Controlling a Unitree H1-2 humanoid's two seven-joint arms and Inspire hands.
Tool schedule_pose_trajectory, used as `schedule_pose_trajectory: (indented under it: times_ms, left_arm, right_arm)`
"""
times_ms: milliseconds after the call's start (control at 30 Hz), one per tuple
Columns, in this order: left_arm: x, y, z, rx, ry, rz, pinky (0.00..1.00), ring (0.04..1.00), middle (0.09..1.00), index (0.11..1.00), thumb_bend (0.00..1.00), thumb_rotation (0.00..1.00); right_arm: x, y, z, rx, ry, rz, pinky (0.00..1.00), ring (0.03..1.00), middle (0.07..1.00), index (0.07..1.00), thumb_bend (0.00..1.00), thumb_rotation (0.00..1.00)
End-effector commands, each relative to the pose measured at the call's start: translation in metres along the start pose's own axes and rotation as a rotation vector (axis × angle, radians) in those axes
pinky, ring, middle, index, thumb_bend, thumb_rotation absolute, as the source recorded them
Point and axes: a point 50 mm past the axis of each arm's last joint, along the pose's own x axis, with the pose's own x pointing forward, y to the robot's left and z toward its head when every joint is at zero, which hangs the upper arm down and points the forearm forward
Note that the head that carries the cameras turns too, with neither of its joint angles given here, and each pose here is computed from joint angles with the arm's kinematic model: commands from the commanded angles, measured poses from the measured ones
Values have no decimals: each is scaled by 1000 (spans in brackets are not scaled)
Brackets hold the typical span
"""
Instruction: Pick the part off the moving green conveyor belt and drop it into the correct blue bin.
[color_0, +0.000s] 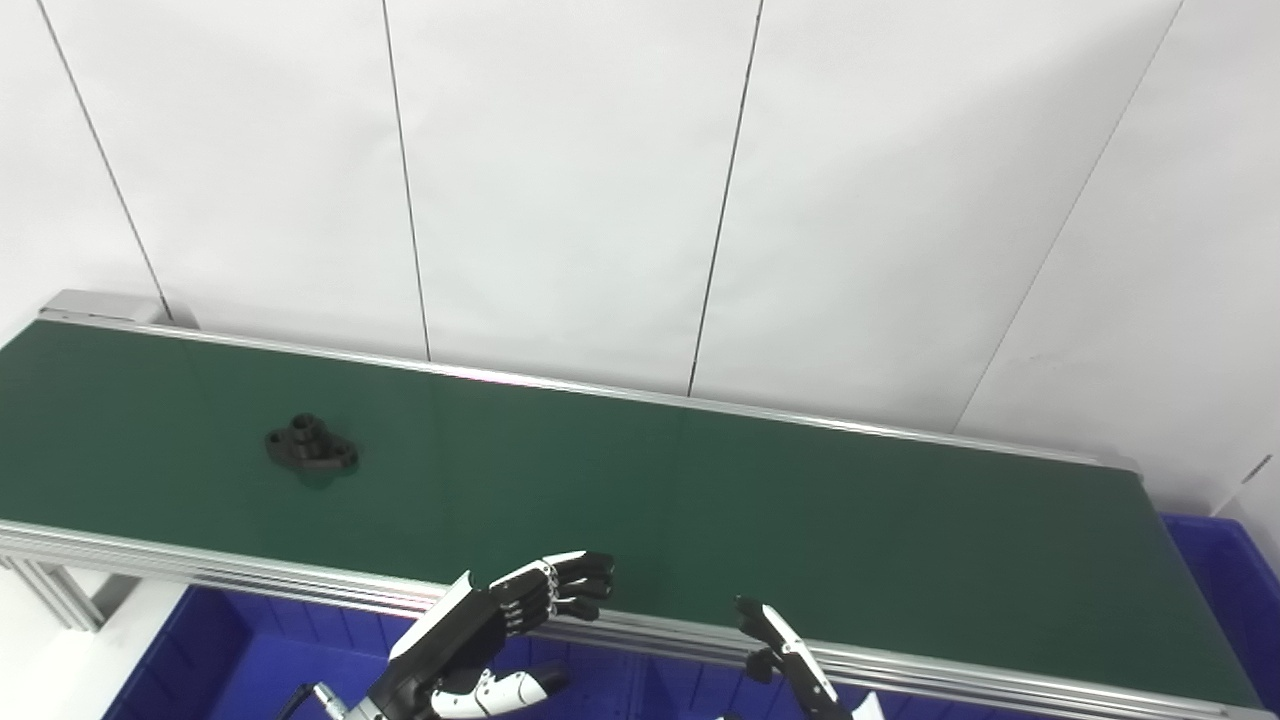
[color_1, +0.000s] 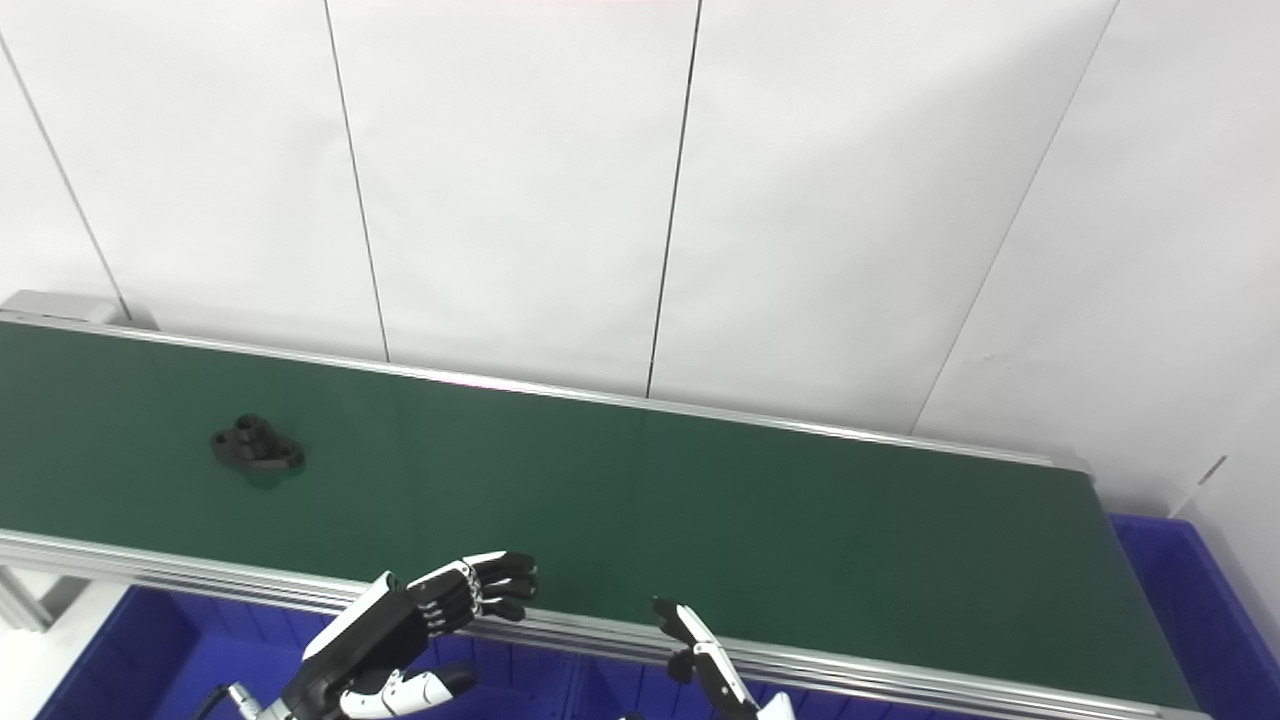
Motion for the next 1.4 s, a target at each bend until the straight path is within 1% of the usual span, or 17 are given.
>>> schedule_pose_trajectory:
  times_ms: [0, 133, 267, 333, 400, 467, 500, 533, 600, 700, 833, 933, 1067, 1100, 1200, 1233, 1367]
  left_arm:
    - [6, 0, 10, 38, -61, -3, 774, 835, 872, 854, 510, 535]
    - [7, -3, 10, 40, -58, -2, 780, 843, 878, 859, 504, 570]
    - [9, -5, 8, 32, -56, -8, 794, 849, 882, 866, 499, 594]
    - [9, -5, 8, 34, -56, -13, 795, 849, 881, 868, 495, 611]
    - [10, -5, 9, 41, -57, -16, 794, 850, 881, 868, 492, 614]
    - [10, -4, 10, 44, -61, -23, 797, 854, 886, 871, 490, 616]
    - [10, -4, 11, 45, -64, -27, 805, 861, 890, 876, 494, 620]
    - [10, -3, 12, 46, -65, -30, 807, 863, 892, 878, 495, 621]
    - [10, -3, 14, 55, -68, -36, 806, 865, 894, 881, 490, 621]
    - [8, -3, 17, 68, -70, -44, 808, 869, 898, 882, 488, 619]
    - [7, -3, 19, 70, -78, -53, 820, 871, 899, 884, 482, 627]
    - [6, -3, 21, 69, -86, -60, 829, 877, 907, 889, 457, 625]
    - [4, -4, 24, 73, -92, -64, 833, 882, 911, 893, 460, 631]
    - [4, -4, 25, 73, -93, -63, 829, 879, 908, 891, 462, 629]
    - [1, -4, 26, 66, -100, -62, 825, 872, 902, 888, 451, 609]
    - [0, -5, 26, 66, -100, -61, 822, 870, 899, 888, 447, 607]
    - [-4, -5, 26, 64, -94, -57, 821, 869, 897, 884, 457, 619]
  right_arm:
    - [9, -9, 13, -19, -102, -28, 776, 857, 898, 881, 304, 686]
    - [27, -29, 17, -76, -136, -45, 754, 841, 876, 873, 335, 667]
    - [50, -51, 23, -134, -181, -63, 759, 834, 871, 871, 349, 685]
    - [66, -63, 29, -164, -208, -80, 744, 821, 853, 857, 384, 641]
    - [84, -75, 37, -211, -231, -100, 729, 810, 839, 847, 403, 628]
    - [103, -85, 46, -235, -241, -113, 702, 788, 817, 829, 439, 575]
    - [112, -89, 52, -238, -244, -117, 699, 781, 810, 823, 466, 532]
    - [117, -91, 55, -239, -243, -118, 700, 779, 807, 820, 478, 515]
    - [137, -98, 66, -249, -262, -119, 702, 775, 801, 814, 515, 464]
    - [166, -106, 79, -263, -292, -117, 705, 772, 795, 813, 545, 445]
    - [191, -112, 92, -283, -319, -119, 697, 764, 782, 808, 583, 439]
    - [202, -114, 102, -290, -331, -122, 694, 764, 786, 809, 601, 452]
    - [211, -114, 110, -291, -331, -128, 679, 758, 784, 809, 619, 424]
    - [213, -114, 110, -292, -331, -129, 654, 736, 767, 802, 626, 375]
    - [226, -113, 109, -328, -319, -136, 626, 702, 741, 787, 645, 322]
    - [233, -112, 108, -344, -319, -135, 626, 691, 728, 778, 665, 286]
    - [261, -106, 112, -387, -325, -115, 643, 691, 718, 768, 716, 246]
